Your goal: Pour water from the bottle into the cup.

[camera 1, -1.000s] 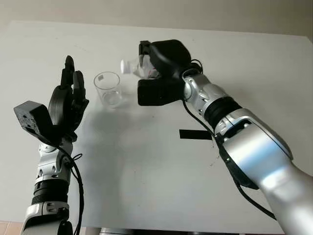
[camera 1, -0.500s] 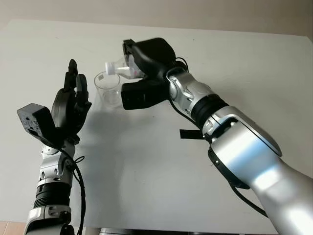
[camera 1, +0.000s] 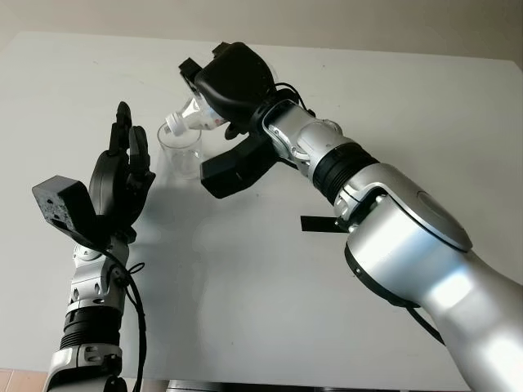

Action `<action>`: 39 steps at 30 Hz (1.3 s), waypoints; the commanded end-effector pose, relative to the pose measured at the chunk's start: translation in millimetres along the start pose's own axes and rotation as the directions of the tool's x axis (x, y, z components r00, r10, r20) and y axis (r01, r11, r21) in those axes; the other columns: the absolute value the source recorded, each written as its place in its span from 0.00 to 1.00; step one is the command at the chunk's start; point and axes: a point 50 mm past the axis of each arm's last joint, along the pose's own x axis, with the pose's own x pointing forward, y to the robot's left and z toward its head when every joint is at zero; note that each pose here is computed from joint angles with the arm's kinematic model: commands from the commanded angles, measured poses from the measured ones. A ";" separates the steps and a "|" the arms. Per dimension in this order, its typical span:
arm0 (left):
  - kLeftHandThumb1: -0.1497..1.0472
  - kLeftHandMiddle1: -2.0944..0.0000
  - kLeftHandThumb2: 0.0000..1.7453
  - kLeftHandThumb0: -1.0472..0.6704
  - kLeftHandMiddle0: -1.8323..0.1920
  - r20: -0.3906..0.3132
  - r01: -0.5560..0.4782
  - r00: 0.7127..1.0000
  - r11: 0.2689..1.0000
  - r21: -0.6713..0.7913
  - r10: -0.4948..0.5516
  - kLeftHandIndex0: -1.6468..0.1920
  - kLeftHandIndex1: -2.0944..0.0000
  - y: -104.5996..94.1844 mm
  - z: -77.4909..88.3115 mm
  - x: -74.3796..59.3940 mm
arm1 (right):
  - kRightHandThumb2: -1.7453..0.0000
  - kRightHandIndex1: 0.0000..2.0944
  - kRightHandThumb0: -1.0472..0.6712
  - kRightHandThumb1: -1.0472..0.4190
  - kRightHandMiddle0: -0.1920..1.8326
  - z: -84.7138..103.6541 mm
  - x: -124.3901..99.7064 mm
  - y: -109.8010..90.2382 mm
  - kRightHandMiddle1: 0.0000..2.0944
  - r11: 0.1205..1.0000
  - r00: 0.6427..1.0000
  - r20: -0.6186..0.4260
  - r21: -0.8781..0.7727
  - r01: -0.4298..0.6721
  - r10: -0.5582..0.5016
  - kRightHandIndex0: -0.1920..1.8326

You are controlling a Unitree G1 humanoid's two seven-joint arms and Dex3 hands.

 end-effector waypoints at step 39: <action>1.00 1.00 0.39 0.17 1.00 0.030 -0.011 1.000 1.000 0.021 0.010 1.00 1.00 8.5 6.5 -0.8 | 0.80 1.00 0.47 0.03 0.55 -24.1 5.0 -32.1 1.00 0.535 0.908 -0.399 0.742 0.403 -0.131 0.74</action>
